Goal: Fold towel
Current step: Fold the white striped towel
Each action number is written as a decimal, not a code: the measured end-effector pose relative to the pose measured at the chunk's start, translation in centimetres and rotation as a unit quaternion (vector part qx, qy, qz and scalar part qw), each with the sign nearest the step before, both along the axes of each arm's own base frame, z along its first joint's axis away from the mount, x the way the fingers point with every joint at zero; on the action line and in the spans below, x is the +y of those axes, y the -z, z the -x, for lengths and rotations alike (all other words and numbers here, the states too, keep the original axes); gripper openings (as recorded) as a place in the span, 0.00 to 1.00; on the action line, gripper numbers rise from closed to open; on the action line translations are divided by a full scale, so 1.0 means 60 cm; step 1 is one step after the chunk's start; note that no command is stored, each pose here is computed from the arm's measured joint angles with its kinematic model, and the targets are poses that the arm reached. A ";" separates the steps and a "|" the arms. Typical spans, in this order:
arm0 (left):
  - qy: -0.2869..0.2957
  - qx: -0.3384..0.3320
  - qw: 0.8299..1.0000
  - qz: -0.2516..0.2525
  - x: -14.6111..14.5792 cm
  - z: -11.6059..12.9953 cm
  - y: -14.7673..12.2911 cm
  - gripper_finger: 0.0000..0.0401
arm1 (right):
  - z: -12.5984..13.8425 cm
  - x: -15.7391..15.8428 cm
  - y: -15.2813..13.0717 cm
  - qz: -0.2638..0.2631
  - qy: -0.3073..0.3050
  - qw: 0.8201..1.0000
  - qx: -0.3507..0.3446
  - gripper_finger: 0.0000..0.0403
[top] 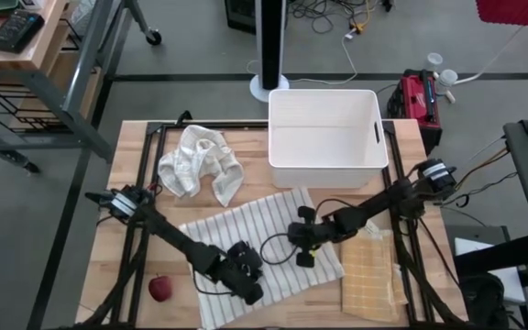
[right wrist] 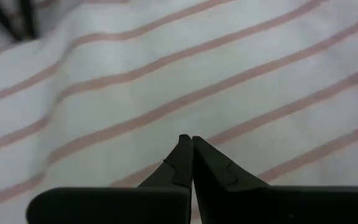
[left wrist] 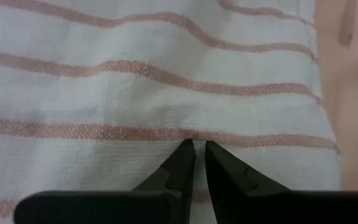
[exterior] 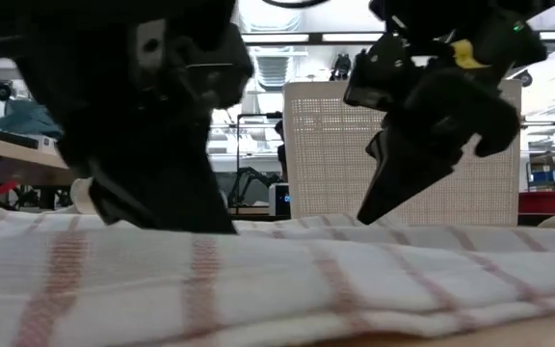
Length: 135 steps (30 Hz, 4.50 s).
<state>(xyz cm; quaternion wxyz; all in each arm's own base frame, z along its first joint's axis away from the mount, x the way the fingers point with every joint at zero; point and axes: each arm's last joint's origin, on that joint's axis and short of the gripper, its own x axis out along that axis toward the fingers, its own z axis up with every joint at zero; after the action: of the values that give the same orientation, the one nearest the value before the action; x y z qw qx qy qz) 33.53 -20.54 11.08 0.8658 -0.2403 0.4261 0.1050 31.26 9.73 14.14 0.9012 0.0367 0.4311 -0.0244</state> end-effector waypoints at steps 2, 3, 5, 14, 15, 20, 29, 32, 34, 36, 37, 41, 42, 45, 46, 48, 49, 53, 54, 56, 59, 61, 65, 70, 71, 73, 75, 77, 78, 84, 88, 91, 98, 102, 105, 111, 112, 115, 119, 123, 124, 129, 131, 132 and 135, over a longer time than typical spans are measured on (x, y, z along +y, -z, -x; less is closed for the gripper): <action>0.006 0.002 1.000 0.008 -0.001 -0.002 0.004 0.09 | -0.002 -0.010 0.001 0.001 0.009 1.000 0.003 0.00; 0.010 0.001 1.000 0.006 -0.002 -0.002 0.005 0.09 | -0.004 -0.015 0.001 0.002 0.014 1.000 0.003 0.00; 0.018 -0.004 1.000 0.007 -0.006 -0.001 0.003 0.09 | -0.006 -0.025 0.001 0.002 0.023 1.000 0.004 0.00; 0.051 -0.010 0.998 0.023 -0.025 0.000 -0.016 0.09 | -0.009 -0.073 0.010 0.012 0.049 0.999 0.016 0.00; 0.053 -0.010 0.998 0.023 -0.026 -0.001 -0.017 0.09 | -0.008 -0.077 0.011 0.009 0.052 0.998 0.019 0.00; 0.054 -0.012 0.998 0.025 -0.027 -0.002 -0.019 0.09 | -0.004 -0.094 0.018 0.002 0.069 0.997 0.032 0.00; 0.057 -0.005 0.997 0.044 -0.036 0.003 -0.019 0.09 | 0.012 -0.130 0.033 -0.004 0.119 0.991 0.063 0.00; 0.059 -0.005 0.997 0.045 -0.038 0.005 -0.019 0.09 | 0.015 -0.134 0.036 -0.007 0.126 0.990 0.066 0.00; 0.059 -0.006 0.997 0.045 -0.038 0.005 -0.019 0.09 | 0.014 -0.134 0.034 -0.009 0.125 0.990 0.061 0.00; 0.058 -0.007 0.997 0.045 -0.039 0.004 -0.021 0.09 | 0.015 -0.129 0.027 -0.016 0.116 0.992 0.053 0.00; 0.059 -0.007 0.997 0.045 -0.040 0.003 -0.022 0.09 | 0.016 -0.126 0.023 -0.020 0.111 0.992 0.049 0.00; 0.060 0.001 0.997 0.043 -0.040 0.005 -0.026 0.09 | 0.023 -0.112 -0.005 -0.030 0.089 0.995 0.025 0.00; 0.060 0.005 0.997 0.041 -0.039 0.007 -0.027 0.09 | 0.025 -0.108 -0.013 -0.034 0.080 0.996 0.017 0.00; 0.054 0.012 0.998 0.034 -0.036 0.009 -0.036 0.09 | 0.029 -0.095 -0.033 -0.054 0.047 0.997 0.001 0.00; 0.049 0.012 0.998 0.026 -0.035 0.010 -0.040 0.09 | 0.031 -0.090 -0.037 -0.061 0.034 0.998 0.000 0.00; 0.040 0.004 0.999 0.014 -0.031 0.012 -0.051 0.09 | 0.034 -0.077 -0.046 -0.074 -0.002 0.997 -0.007 0.00; 0.036 0.002 0.999 0.009 -0.030 0.013 -0.056 0.09 | 0.036 -0.069 -0.049 -0.083 -0.024 0.996 -0.007 0.00; 0.026 0.045 0.998 -0.024 -0.019 0.026 -0.051 0.09 | 0.044 -0.035 -0.043 -0.110 -0.081 0.991 0.010 0.00; 0.020 0.062 0.997 -0.035 -0.016 0.031 -0.048 0.09 | 0.046 -0.027 -0.039 -0.111 -0.087 0.990 0.015 0.00; 0.004 0.089 0.994 -0.057 -0.008 0.040 -0.044 0.09 | 0.052 -0.014 -0.028 -0.112 -0.093 0.989 0.037 0.00; -0.014 0.111 0.989 -0.093 0.001 0.050 -0.039 0.09 | 0.053 0.001 -0.009 -0.112 -0.097 0.987 0.058 0.00; -0.017 0.115 0.987 -0.112 0.005 0.053 -0.038 0.09 | 0.054 0.006 0.006 -0.112 -0.095 0.986 0.077 0.00; -0.023 0.114 0.985 -0.125 0.009 0.052 -0.038 0.09 | 0.049 0.007 0.025 -0.117 -0.082 0.985 0.093 0.00; -0.044 0.122 0.982 -0.134 0.016 0.055 -0.037 0.09 | 0.047 0.000 0.028 -0.104 -0.053 0.989 0.096 0.00; -0.049 0.127 0.981 -0.135 0.017 0.057 -0.037 0.09 | 0.048 -0.002 0.026 -0.102 -0.050 0.989 0.095 0.00; -0.055 0.133 0.980 -0.136 0.016 0.058 -0.041 0.09 | 0.052 -0.004 0.020 -0.098 -0.047 0.990 0.094 0.00; -0.052 0.136 0.980 -0.133 0.012 0.058 -0.046 0.09 | 0.055 -0.004 0.012 -0.098 -0.047 0.990 0.092 0.00; -0.048 0.136 0.981 -0.129 0.008 0.058 -0.054 0.09 | 0.060 -0.005 0.000 -0.100 -0.049 0.990 0.084 0.00; -0.045 0.137 0.982 -0.125 0.005 0.057 -0.058 0.09 | 0.061 -0.005 -0.009 -0.103 -0.050 0.990 0.077 0.00; -0.011 0.149 0.985 -0.091 -0.021 0.062 -0.073 0.09 | 0.089 0.001 -0.025 -0.095 -0.068 0.986 0.115 0.00; 0.010 0.167 0.984 -0.066 -0.040 0.078 -0.071 0.09 | 0.101 0.008 -0.021 -0.089 -0.077 0.983 0.142 0.00; 0.013 0.179 0.982 -0.058 -0.054 0.095 -0.065 0.09 | 0.105 0.015 -0.013 -0.090 -0.083 0.980 0.154 0.00; -0.020 0.217 0.973 -0.080 -0.060 0.136 -0.052 0.09 | 0.111 0.018 0.010 -0.089 -0.088 0.972 0.200 0.00; -0.039 0.225 0.969 -0.092 -0.052 0.147 -0.044 0.09 | 0.112 0.018 0.015 -0.087 -0.087 0.971 0.207 0.00; -0.039 0.225 0.969 -0.091 -0.053 0.146 -0.046 0.09 | 0.114 0.017 0.010 -0.086 -0.087 0.971 0.204 0.00; -0.029 0.211 0.975 -0.056 -0.068 0.141 -0.082 0.09 | 0.127 0.011 -0.019 -0.087 -0.076 0.976 0.185 0.00; -0.028 0.202 0.978 -0.046 -0.073 0.138 -0.093 0.09 | 0.126 0.011 -0.029 -0.092 -0.078 0.978 0.169 0.00; -0.022 0.181 0.983 -0.024 -0.086 0.130 -0.111 0.09 | 0.129 0.011 -0.049 -0.107 -0.072 0.981 0.143 0.00; 0.003 0.136 0.991 0.010 -0.106 0.111 -0.127 0.09 | 0.132 0.024 -0.060 -0.116 -0.089 0.982 0.119 0.00; 0.008 0.121 0.992 0.022 -0.116 0.103 -0.116 0.09 | 0.128 0.048 -0.060 -0.128 -0.119 0.980 0.091 0.00; 0.008 0.118 0.993 0.025 -0.117 0.102 -0.112 0.09 | 0.127 0.055 -0.058 -0.130 -0.126 0.980 0.085 0.00; 0.008 0.124 0.992 0.031 -0.123 0.096 -0.087 0.09 | 0.121 0.077 -0.037 -0.137 -0.148 0.975 0.099 0.00; 0.014 0.148 0.988 0.042 -0.126 0.096 -0.075 0.09 | 0.120 0.081 -0.026 -0.134 -0.145 0.974 0.113 0.00; 0.017 0.158 0.986 0.047 -0.127 0.097 -0.071 0.09 | 0.119 0.081 -0.018 -0.133 -0.146 0.972 0.124 0.00; 0.024 0.181 0.981 0.061 -0.131 0.099 -0.062 0.09 | 0.121 0.084 0.004 -0.142 -0.144 0.965 0.168 0.00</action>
<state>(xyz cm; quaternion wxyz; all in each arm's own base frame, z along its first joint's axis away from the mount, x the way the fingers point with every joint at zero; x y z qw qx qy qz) 27.60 -28.39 14.81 0.7603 -0.2588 0.5874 0.0996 24.01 14.75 13.89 0.7956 0.0972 0.5758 0.1614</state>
